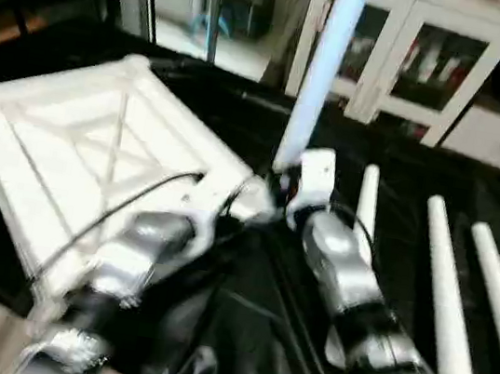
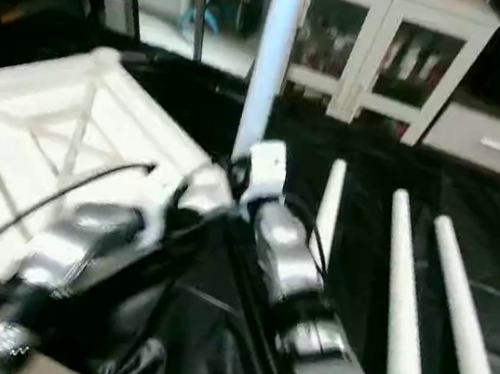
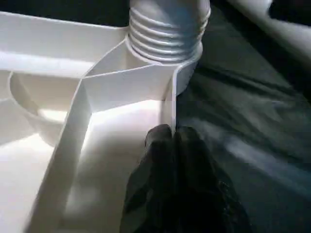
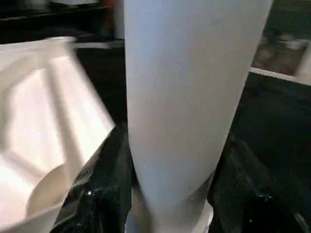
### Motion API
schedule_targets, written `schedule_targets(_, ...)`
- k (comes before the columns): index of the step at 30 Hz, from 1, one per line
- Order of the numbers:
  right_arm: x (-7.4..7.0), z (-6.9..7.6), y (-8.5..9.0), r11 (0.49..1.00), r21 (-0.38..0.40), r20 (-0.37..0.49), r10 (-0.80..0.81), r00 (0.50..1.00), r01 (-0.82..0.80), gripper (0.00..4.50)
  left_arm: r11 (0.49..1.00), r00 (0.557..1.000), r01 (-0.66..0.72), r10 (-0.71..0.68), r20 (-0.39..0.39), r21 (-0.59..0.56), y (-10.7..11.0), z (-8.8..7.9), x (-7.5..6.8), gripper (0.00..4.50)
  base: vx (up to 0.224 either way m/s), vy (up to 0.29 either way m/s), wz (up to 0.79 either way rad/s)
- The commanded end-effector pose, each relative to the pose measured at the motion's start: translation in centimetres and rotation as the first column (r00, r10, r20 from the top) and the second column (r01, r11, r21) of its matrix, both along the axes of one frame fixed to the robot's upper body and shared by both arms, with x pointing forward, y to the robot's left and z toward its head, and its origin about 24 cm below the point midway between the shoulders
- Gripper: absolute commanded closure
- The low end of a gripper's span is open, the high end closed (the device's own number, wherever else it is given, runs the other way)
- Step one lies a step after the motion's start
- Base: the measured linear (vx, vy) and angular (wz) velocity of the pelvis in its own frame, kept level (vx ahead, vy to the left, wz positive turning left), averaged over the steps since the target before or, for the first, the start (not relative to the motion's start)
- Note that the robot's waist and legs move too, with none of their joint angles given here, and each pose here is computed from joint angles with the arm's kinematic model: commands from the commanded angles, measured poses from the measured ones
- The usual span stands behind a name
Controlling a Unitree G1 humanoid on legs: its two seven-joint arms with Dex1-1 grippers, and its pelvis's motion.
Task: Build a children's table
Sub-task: Insert table leg to table base
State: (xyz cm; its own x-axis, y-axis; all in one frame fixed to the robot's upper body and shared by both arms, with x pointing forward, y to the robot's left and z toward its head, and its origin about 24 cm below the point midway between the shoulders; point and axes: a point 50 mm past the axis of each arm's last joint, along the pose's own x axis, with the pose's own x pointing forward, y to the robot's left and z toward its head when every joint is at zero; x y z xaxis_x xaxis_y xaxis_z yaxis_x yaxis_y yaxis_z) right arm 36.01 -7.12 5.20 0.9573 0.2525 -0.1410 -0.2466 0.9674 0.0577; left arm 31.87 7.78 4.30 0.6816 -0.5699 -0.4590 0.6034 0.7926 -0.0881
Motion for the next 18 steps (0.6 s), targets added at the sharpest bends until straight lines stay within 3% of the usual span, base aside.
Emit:
schedule_targets(1,-2.0,-5.8,-2.3,0.984,-0.092,-0.262,-0.169,0.950,0.150,2.65,0.998,0.999,-0.041,0.042,0.029,-0.045,-1.7,0.8,0.5,4.50,0.000,0.000,0.00)
schedule_targets(8,-0.4,-3.3,-1.0,0.988,-0.056,-0.179,-0.155,0.972,0.147,2.65,0.999,0.998,-0.016,0.014,0.066,0.029,-1.4,1.7,1.4,4.50,0.000,0.000,0.00)
schedule_targets(11,-0.1,-3.1,-0.9,0.986,-0.065,-0.165,-0.165,0.972,0.157,2.65,0.999,0.998,-0.035,0.033,0.062,0.023,-0.7,1.7,1.4,4.50,0.000,0.000,0.00)
schedule_targets(18,0.2,-2.0,-0.2,0.993,0.034,-0.117,-0.105,0.988,0.109,2.65,0.999,0.999,-0.018,0.017,0.048,0.030,0.2,1.6,1.3,4.50,0.000,0.000,0.00)
